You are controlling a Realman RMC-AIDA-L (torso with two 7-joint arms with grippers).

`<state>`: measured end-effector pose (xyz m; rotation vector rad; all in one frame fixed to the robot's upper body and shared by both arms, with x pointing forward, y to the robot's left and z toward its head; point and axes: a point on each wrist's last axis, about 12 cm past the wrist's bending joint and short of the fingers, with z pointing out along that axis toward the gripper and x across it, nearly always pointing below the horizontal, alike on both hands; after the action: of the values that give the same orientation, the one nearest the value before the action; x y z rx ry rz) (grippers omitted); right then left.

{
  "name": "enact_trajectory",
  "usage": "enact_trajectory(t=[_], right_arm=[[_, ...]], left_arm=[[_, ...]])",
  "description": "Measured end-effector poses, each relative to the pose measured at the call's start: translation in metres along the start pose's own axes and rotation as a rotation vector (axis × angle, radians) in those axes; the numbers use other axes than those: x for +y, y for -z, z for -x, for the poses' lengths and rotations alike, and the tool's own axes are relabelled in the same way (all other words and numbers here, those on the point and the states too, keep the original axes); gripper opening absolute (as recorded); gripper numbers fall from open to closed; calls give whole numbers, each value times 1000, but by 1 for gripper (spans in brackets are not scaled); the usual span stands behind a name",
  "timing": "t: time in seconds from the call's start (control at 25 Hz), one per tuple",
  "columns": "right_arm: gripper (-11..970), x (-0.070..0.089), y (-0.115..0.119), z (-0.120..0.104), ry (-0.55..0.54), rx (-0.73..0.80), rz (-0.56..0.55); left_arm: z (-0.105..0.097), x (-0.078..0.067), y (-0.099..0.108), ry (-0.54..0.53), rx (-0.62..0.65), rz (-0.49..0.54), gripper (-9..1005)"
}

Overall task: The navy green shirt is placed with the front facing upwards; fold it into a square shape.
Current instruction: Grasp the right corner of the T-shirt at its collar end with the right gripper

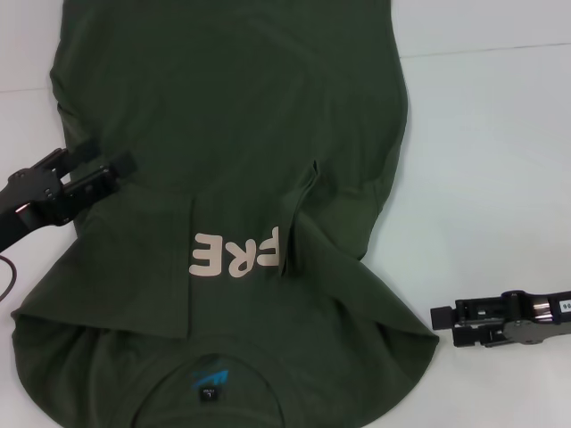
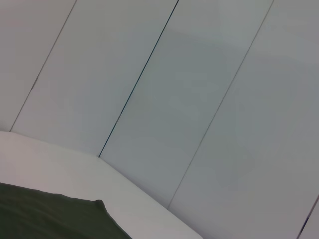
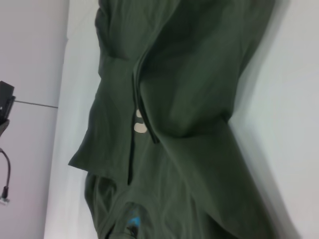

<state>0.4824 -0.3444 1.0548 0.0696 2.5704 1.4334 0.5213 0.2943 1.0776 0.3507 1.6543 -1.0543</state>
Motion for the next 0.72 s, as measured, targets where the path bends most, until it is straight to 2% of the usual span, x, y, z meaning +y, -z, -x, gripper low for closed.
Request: enact_trajectory(t=[0.72], right_arm=[[944, 2, -12, 5, -4, 20, -25]], left_arm=[[-1, 0, 1, -4, 0, 4, 904]])
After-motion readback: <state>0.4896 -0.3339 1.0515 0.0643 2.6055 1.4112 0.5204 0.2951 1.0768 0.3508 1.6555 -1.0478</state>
